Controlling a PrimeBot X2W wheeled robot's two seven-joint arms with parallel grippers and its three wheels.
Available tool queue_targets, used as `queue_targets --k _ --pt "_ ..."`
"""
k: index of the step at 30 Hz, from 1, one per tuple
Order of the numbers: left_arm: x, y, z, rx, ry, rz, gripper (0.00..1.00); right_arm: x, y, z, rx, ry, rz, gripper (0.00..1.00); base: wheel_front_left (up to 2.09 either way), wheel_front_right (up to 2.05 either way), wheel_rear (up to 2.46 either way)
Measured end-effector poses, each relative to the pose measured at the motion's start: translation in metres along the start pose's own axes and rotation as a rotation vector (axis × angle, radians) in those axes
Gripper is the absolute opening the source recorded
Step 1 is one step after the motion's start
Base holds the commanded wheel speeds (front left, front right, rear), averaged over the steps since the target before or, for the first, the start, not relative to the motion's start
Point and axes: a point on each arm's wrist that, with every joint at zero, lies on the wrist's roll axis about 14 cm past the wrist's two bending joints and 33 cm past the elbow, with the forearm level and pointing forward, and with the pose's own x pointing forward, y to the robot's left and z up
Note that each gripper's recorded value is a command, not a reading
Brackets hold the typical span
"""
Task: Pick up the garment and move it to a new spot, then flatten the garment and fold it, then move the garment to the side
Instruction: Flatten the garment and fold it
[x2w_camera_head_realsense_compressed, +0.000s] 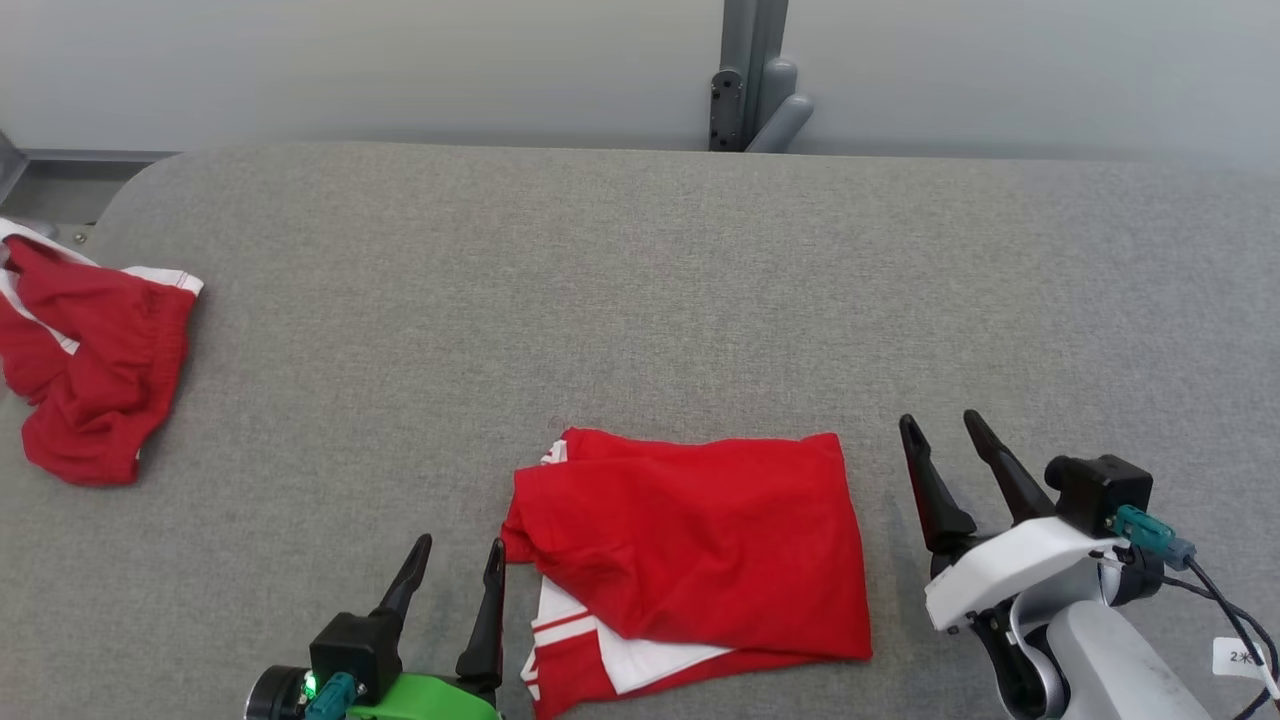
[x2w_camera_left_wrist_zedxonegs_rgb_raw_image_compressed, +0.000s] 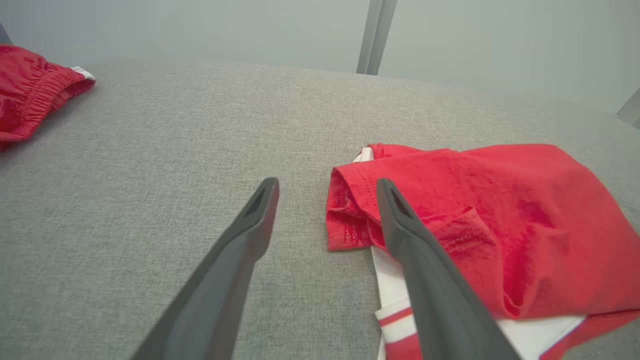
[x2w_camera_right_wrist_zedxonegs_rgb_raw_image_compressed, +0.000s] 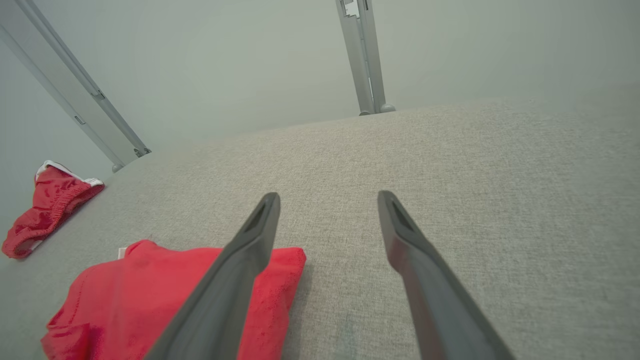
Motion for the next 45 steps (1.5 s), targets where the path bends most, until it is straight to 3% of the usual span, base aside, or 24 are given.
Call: queue_targets --k 7,14,28,38,40,41,42,43,44,45 --pt "0.006 -0.011 0.001 0.006 -0.003 -0.035 1.00 -0.024 -0.021 0.006 -0.019 -0.040 -0.102 1.00 0.00 0.00 0.00" --pt "0.009 -0.015 0.000 0.007 0.002 -0.048 1.00 -0.029 -0.015 0.002 -0.040 -0.031 -0.090 1.00 0.00 0.00 0.00" --pt "-0.006 0.002 -0.004 -0.009 0.011 0.018 1.00 -0.025 0.136 -0.068 0.018 0.230 0.444 1.00 0.00 0.00 0.00" --pt "-0.026 0.030 -0.007 -0.026 0.016 0.128 1.00 -0.023 0.171 -0.099 -0.008 0.363 0.608 1.00 0.00 0.00 0.00" --pt "-0.028 0.033 -0.009 -0.028 0.019 0.140 1.00 -0.020 0.176 -0.101 -0.018 0.372 0.630 0.84 0.00 0.00 0.00" --pt "-0.028 0.034 -0.009 -0.030 0.022 0.145 1.00 -0.018 0.177 -0.103 -0.023 0.377 0.636 0.71 0.00 0.00 0.00" --pt "-0.029 0.035 -0.010 -0.031 0.024 0.149 1.00 -0.017 0.178 -0.105 -0.026 0.382 0.644 0.49 0.00 0.00 0.00" --pt "-0.029 0.035 -0.011 -0.032 0.026 0.153 1.00 -0.017 0.180 -0.106 -0.026 0.387 0.649 0.38 0.00 0.00 0.00" --pt "-0.029 0.036 -0.011 -0.033 0.028 0.154 1.00 -0.017 0.180 -0.109 -0.031 0.394 0.653 0.00 0.00 0.00 0.00" --pt "-0.029 0.036 -0.012 -0.034 0.031 0.156 1.00 -0.016 0.181 -0.110 -0.036 0.398 0.659 0.00 0.00 0.00 0.00"
